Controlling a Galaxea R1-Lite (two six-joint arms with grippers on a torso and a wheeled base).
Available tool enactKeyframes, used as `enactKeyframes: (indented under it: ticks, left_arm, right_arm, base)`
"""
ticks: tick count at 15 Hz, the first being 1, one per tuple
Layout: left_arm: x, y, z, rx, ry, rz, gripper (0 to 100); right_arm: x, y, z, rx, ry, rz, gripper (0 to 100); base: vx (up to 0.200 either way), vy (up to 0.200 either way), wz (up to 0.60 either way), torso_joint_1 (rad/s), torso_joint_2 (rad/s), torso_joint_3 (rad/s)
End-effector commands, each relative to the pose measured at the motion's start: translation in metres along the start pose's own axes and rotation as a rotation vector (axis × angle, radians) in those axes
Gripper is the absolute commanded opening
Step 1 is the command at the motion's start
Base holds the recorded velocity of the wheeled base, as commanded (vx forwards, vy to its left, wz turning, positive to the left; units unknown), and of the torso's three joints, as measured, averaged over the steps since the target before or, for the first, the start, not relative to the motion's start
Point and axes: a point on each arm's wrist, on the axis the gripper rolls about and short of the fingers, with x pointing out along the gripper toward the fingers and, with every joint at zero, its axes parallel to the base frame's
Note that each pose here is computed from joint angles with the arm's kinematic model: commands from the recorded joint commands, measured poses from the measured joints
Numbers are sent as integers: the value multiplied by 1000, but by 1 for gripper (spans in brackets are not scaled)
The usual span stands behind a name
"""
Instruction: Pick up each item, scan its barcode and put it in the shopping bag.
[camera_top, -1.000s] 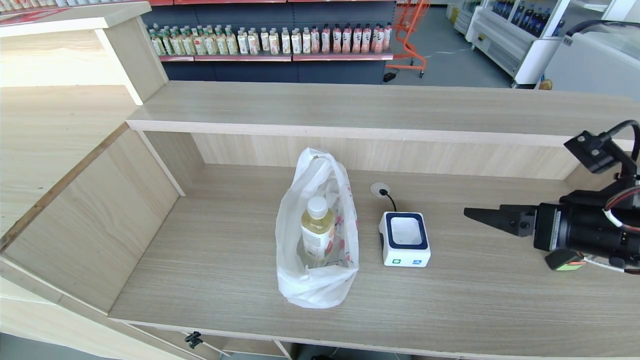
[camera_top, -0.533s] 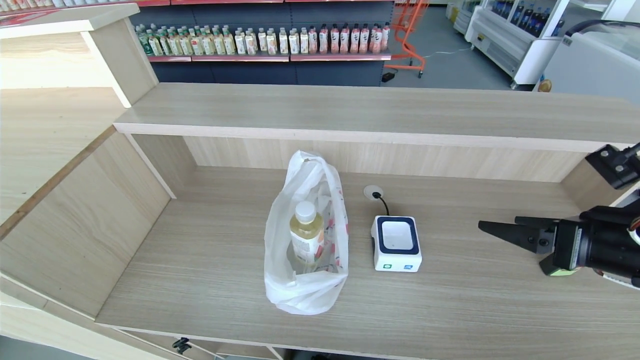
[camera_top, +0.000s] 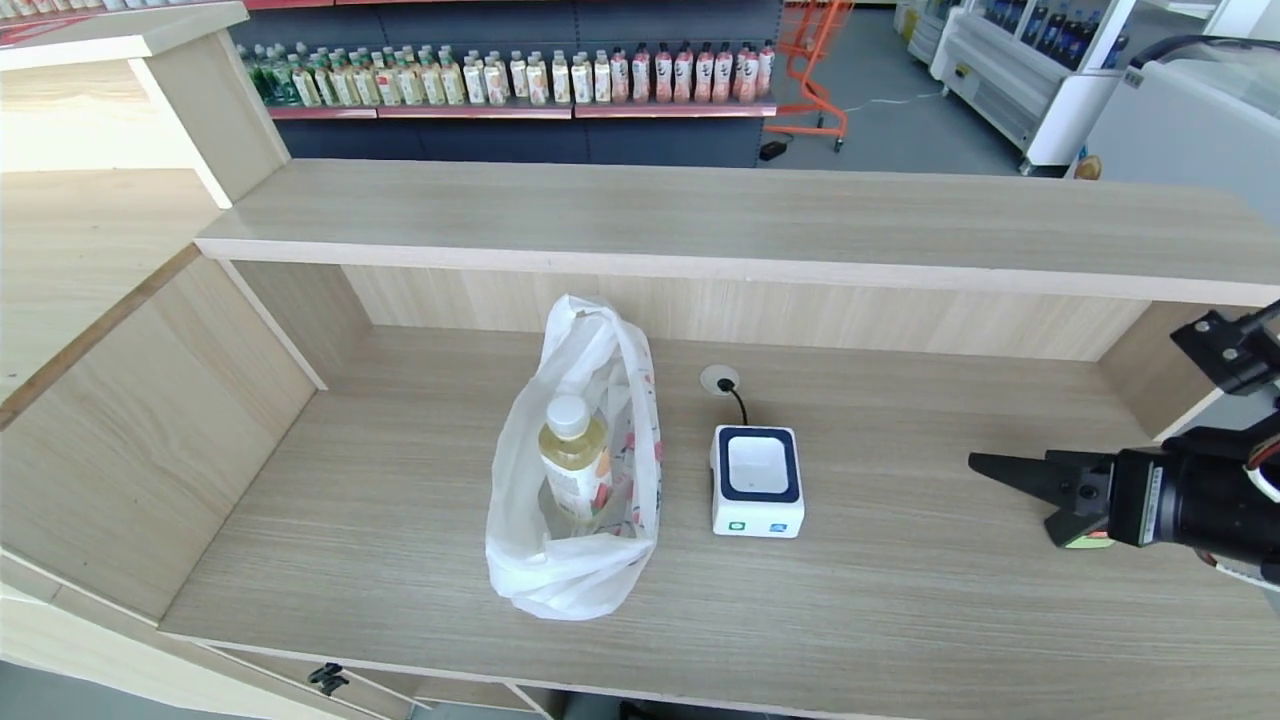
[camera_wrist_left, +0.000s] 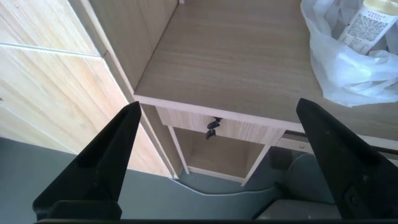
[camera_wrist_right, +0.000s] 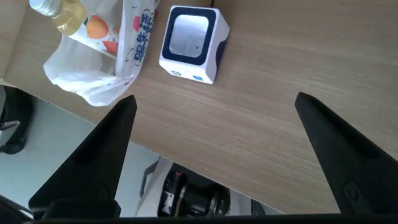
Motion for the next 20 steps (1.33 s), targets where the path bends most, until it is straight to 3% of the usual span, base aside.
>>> enactKeyframes:
  ticks: [1, 5, 15, 16, 17, 20]
  left_arm:
    - [0, 0, 0, 0, 0, 1, 100]
    - [0, 0, 0, 6, 0, 0, 100]
    - [0, 0, 0, -1, 0, 1, 100]
    - [0, 0, 0, -15, -2, 3, 100]
    - [0, 0, 0, -29, -2, 3, 100]
    - [0, 0, 0, -21, -2, 1, 100]
  right_arm:
    - [3, -7, -9, 14, 35, -49, 100]
    - [3, -18, -22, -14, 77, -177, 100]
    - [-1, -22, -35, -70, 119, -200, 100]
    - [-1, -22, -37, -69, 128, -201, 100]
    - [-1, -22, -41, -65, 142, -202, 100]
    - [-12, -22, -62, -140, 288, -309, 100]
  base:
    - [-200, 0, 0, 2, -2, -7]
    - [0, -50, 0, 2, 1, 1]
    - [0, -200, 0, 5, 2, 3]
    - [0, -200, 0, -7, 2, 2]
    - [0, -200, 0, 2, 2, -2]
    - [0, 0, 0, 0, 0, 0]
